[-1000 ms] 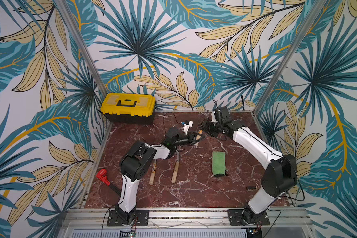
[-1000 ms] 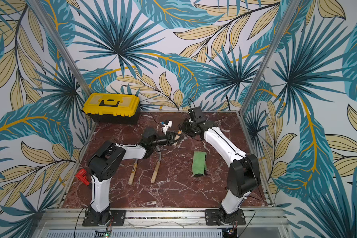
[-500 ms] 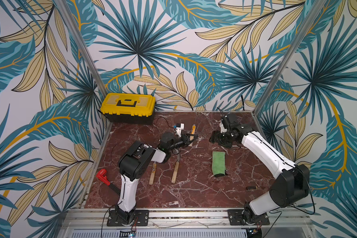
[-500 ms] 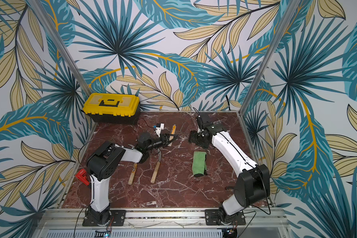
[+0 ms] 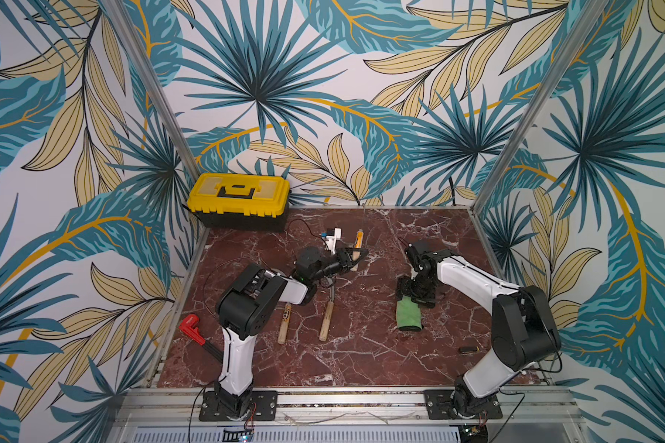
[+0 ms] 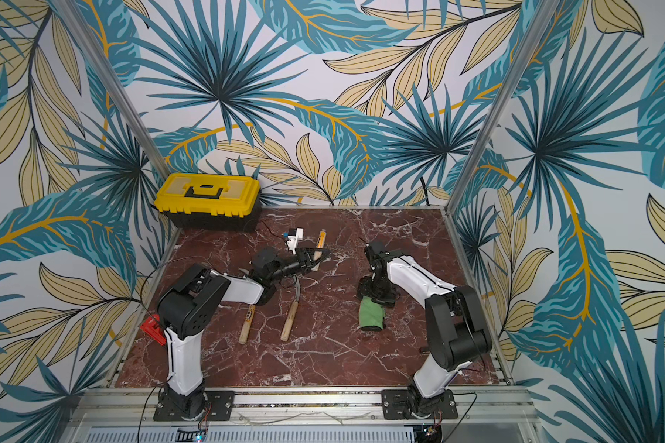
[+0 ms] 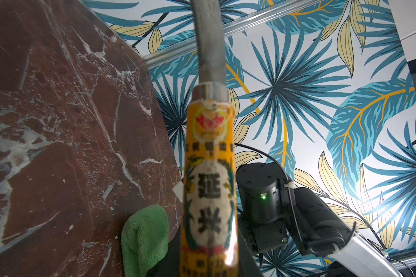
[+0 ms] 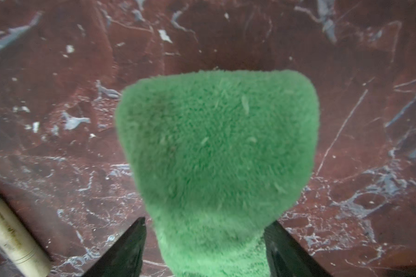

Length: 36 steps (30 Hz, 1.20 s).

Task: Wipe small sickles with rags
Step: Pick up the rag from the center of the board, then wipe the small sickle.

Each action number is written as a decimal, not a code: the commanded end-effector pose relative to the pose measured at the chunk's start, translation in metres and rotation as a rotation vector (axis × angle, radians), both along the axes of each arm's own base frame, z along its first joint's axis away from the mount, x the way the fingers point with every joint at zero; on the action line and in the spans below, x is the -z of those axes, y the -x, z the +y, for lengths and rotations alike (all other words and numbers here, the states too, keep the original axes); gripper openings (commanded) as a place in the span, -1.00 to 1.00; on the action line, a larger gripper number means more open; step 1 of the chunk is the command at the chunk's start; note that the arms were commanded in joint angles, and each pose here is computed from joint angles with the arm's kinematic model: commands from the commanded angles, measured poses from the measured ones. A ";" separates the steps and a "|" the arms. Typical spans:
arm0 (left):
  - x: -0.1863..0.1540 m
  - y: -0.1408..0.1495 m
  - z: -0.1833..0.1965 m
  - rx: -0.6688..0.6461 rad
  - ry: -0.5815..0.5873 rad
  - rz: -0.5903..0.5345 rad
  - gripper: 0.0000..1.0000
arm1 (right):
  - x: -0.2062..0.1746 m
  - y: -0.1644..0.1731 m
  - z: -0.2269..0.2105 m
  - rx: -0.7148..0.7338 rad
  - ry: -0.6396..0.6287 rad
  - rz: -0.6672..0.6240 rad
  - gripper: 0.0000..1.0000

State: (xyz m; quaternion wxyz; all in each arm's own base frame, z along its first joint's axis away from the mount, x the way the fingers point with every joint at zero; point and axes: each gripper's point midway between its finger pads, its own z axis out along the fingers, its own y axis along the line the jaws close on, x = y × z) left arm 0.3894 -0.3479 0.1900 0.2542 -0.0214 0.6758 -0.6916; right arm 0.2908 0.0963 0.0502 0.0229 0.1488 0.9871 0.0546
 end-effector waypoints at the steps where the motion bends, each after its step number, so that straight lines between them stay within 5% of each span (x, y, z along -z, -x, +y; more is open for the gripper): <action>1: -0.024 0.009 0.004 0.004 0.032 -0.069 -1.00 | 0.017 0.001 -0.003 0.028 -0.004 0.033 0.55; 7: -0.021 0.013 0.006 0.005 0.027 -0.063 -1.00 | 0.042 0.003 -0.002 0.034 -0.004 0.093 0.53; 11: -0.020 0.015 0.008 0.004 0.024 -0.065 -1.00 | 0.049 0.001 0.002 0.033 -0.021 0.109 0.16; 15: -0.019 0.016 0.007 0.010 0.023 -0.061 -1.00 | 0.044 -0.001 0.003 0.026 -0.026 0.093 -0.44; 18: -0.019 0.015 0.005 0.022 0.026 -0.059 -1.00 | 0.029 -0.006 0.005 0.006 -0.045 0.056 -0.64; 27: -0.021 0.027 -0.005 0.112 0.033 -0.046 -1.00 | -0.042 -0.057 0.010 -0.158 -0.031 -0.108 -0.75; 36: -0.012 0.062 -0.011 0.203 0.005 -0.021 -1.00 | -0.069 -0.127 0.029 -0.299 -0.052 -0.206 -0.79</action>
